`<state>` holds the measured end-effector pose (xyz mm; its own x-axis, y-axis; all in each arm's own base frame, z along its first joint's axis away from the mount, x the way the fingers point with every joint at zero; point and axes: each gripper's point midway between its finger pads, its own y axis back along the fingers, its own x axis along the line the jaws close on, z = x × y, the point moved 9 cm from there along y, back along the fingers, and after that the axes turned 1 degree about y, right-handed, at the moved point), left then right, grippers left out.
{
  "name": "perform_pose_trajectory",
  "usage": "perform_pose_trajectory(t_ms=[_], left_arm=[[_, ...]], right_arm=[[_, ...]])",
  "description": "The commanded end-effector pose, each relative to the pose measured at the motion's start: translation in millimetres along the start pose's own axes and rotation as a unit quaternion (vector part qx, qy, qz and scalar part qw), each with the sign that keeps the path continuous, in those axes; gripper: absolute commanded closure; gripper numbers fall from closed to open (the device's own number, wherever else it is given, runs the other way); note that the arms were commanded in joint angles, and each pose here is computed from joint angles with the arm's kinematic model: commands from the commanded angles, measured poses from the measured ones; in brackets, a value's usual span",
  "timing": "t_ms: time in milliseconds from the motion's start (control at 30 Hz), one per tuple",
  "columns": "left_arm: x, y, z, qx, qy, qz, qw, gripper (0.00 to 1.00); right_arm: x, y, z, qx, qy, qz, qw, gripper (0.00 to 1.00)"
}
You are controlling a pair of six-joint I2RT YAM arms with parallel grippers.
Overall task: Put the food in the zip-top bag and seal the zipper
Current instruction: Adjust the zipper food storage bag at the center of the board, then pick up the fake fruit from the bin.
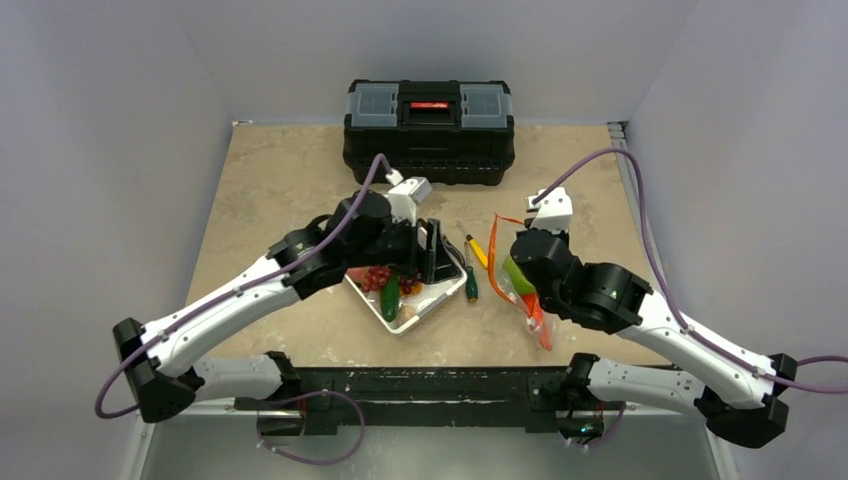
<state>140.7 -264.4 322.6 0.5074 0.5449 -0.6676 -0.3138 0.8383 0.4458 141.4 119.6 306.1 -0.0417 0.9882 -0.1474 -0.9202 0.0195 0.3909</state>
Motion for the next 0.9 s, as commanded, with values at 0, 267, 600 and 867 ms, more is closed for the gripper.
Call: perform_pose_trajectory(t_ms=[0,267,600,867], left_arm=[[44,28,-17,-0.008,-0.043,0.154,0.987,0.24],[93,24,-48,0.046,-0.043,0.294,0.954,0.23],[113,-1,-56,0.075,-0.039,0.331,0.940,0.26],[121,-3,-32,0.054,-0.044,0.336,0.939,0.21]], right_arm=[[-14,5,23,-0.060,-0.042,-0.046,0.996,1.00],[-27,12,34,-0.091,-0.023,-0.062,0.994,1.00],[-30,11,30,-0.089,-0.011,-0.078,0.993,1.00],[2,-7,4,-0.072,-0.028,0.012,0.997,1.00]])
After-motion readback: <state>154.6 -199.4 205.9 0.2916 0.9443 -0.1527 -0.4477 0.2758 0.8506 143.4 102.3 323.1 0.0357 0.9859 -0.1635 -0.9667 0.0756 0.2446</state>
